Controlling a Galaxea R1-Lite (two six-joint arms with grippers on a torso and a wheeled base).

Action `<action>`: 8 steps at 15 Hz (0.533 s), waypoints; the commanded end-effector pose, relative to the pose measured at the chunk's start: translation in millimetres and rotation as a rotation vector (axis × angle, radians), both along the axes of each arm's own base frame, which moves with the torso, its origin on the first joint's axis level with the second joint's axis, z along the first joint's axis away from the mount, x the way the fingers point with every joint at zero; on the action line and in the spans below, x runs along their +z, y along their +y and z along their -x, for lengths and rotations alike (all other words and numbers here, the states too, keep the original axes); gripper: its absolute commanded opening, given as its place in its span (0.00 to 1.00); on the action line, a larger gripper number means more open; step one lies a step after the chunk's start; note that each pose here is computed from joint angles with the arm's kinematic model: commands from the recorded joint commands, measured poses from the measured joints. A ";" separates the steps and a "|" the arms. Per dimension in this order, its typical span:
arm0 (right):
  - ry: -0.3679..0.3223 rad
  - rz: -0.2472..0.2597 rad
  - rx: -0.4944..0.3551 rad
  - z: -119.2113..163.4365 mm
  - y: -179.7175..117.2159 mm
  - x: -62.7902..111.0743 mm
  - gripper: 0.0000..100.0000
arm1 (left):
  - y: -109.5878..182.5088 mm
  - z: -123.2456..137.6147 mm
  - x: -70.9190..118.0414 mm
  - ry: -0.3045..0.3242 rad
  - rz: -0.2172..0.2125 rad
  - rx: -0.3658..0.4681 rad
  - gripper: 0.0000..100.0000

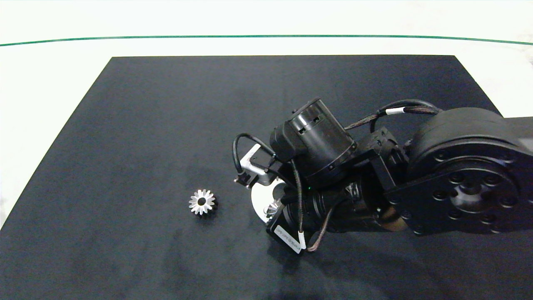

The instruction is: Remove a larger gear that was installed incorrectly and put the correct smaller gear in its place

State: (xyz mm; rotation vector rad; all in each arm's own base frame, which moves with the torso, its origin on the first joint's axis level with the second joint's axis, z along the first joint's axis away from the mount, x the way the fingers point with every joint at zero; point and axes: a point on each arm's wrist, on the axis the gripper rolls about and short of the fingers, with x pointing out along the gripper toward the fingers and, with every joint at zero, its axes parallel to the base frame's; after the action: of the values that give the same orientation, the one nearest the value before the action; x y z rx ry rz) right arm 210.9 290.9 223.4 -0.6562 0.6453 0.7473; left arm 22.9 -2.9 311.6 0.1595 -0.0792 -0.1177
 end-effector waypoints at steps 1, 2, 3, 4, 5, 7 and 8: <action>0.001 0.022 -0.006 -6.3 8.8 -8.6 0.25 | 0.1 0.3 0.0 -0.001 -0.001 0.001 1.00; 0.000 0.023 -0.007 -7.6 10.5 -9.5 0.25 | 0.2 0.8 0.0 -0.002 0.000 0.001 1.00; 0.000 0.025 -0.008 -9.2 12.8 -11.2 0.25 | 0.2 0.8 0.0 -0.002 0.000 0.001 1.00; -0.001 0.024 -0.008 -9.8 13.6 -11.1 0.25 | 0.2 0.8 0.0 -0.002 0.000 0.001 1.00; 0.003 0.029 -0.008 -10.8 15.0 -13.6 0.25 | 0.2 0.8 0.0 -0.002 0.000 0.001 1.00; -0.001 0.024 -0.008 -12.0 16.7 -13.1 0.25 | 0.2 0.8 0.0 -0.002 0.000 0.001 1.00; 0.001 0.026 -0.012 -13.3 17.6 -14.6 0.25 | 0.2 0.6 -0.4 -0.001 -0.001 0.001 1.00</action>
State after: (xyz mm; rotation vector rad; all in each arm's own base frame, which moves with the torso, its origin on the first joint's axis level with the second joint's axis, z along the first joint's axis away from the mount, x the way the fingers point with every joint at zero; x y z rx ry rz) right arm 222.5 306.8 211.9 -0.6704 0.6521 0.7314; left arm 21.4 -2.5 311.8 0.1584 -0.0842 -0.1175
